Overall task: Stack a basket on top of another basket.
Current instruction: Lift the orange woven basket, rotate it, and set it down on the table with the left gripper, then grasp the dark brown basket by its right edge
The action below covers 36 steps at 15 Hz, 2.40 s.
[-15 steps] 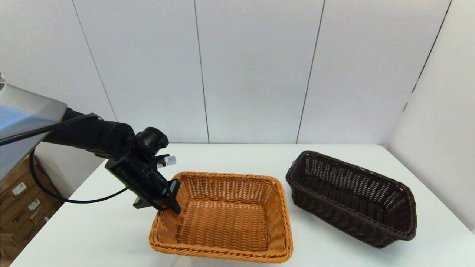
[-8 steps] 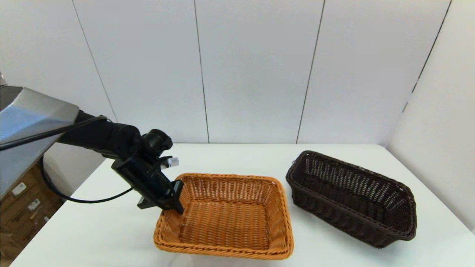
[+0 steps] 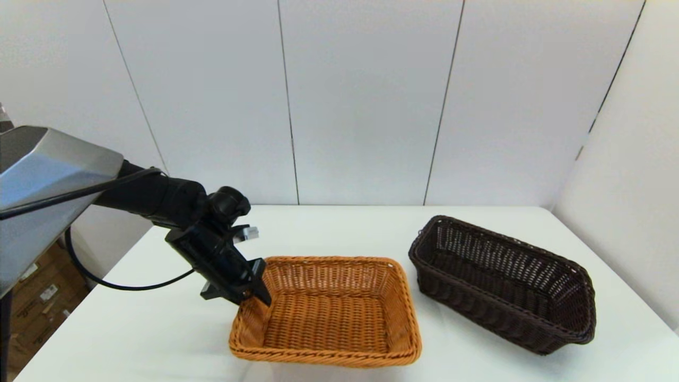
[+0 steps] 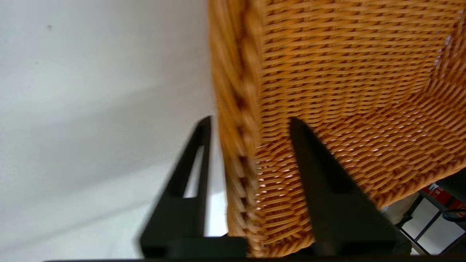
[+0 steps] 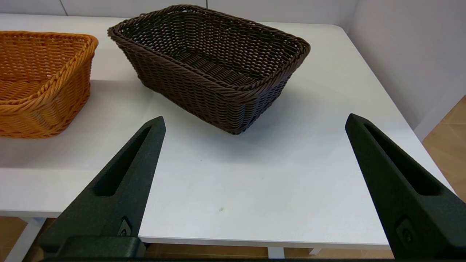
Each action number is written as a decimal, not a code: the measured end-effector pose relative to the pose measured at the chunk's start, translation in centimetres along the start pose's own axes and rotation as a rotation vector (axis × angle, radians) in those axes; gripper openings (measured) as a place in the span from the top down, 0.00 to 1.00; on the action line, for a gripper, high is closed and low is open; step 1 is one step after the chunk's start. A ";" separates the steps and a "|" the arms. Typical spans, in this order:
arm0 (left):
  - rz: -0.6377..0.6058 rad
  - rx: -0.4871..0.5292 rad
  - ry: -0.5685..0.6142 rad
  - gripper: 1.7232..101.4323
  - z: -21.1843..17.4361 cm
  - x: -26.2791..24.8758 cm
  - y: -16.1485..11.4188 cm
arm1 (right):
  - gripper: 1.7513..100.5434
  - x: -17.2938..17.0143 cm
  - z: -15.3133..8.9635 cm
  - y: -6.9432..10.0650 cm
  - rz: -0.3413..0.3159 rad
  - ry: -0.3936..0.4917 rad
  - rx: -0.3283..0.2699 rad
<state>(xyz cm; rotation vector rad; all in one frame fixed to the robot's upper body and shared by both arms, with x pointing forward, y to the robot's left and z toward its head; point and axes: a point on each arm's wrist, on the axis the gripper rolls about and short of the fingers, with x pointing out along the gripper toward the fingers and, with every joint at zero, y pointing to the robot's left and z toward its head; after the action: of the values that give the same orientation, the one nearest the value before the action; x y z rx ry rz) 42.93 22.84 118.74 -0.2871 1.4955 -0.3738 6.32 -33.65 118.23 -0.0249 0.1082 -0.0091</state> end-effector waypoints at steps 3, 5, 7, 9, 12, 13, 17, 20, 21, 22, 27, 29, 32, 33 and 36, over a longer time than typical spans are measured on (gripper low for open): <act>0.000 0.005 -0.007 0.38 0.1 -0.2 -0.2 | 0.03 0.0 0.0 0.0 0.000 0.000 0.001; -0.003 0.015 -0.026 0.30 0.0 -0.9 -0.4 | 0.03 0.0 0.0 0.0 0.000 0.000 0.001; -0.009 0.032 -0.061 0.24 -0.3 -2.1 -0.9 | 0.03 0.0 0.0 0.0 0.000 0.000 0.001; -0.001 0.049 -0.108 0.20 -0.9 -4.0 -1.5 | 0.03 0.0 0.0 0.0 0.000 0.000 0.001; 0.040 0.072 -0.200 0.15 -2.8 -7.9 -2.5 | 0.03 0.0 0.0 0.0 0.000 0.000 0.001; 0.057 0.080 -0.240 0.14 -3.6 -9.4 -2.9 | 0.03 0.0 0.0 0.0 0.000 0.000 0.001; 0.137 0.054 -0.380 0.10 -8.8 -15.3 -3.7 | 0.03 0.0 0.0 0.0 -0.002 0.000 0.003; 0.123 0.038 -0.473 0.08 -13.8 -18.1 -3.4 | 0.03 0.0 0.0 0.0 -0.002 0.000 0.003; 0.113 0.040 -0.507 0.07 -15.8 -18.9 -3.2 | 0.03 0.0 0.0 0.0 -0.002 0.000 0.003; 0.103 0.042 -0.540 0.07 -17.7 -19.4 -3.0 | 0.03 0.0 0.0 0.0 -0.002 0.000 0.002; 0.095 0.030 -0.654 0.05 -25.6 -19.9 -1.2 | 0.03 0.0 0.0 0.0 -0.002 0.000 0.002; 0.097 0.009 -0.687 0.05 -27.6 -20.0 -0.7 | 0.03 0.0 0.0 0.0 -0.002 0.000 0.002; 0.092 -0.017 -0.717 0.05 -30.2 -19.9 0.1 | 0.03 0.0 0.0 0.0 -0.002 0.000 0.002; 0.090 -0.026 -0.733 0.04 -31.0 -19.7 0.4 | 0.03 0.0 0.0 0.0 -0.001 0.000 0.002; 0.092 -0.060 -0.763 0.04 -33.2 -18.8 1.2 | 0.03 0.0 0.0 0.0 -0.002 0.000 0.002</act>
<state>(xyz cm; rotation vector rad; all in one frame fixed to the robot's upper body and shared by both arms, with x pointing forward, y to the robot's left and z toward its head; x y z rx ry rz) 9.24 33.14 133.44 -0.3565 0.7656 -0.1161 6.32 -33.65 118.23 -0.0227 0.1082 -0.0111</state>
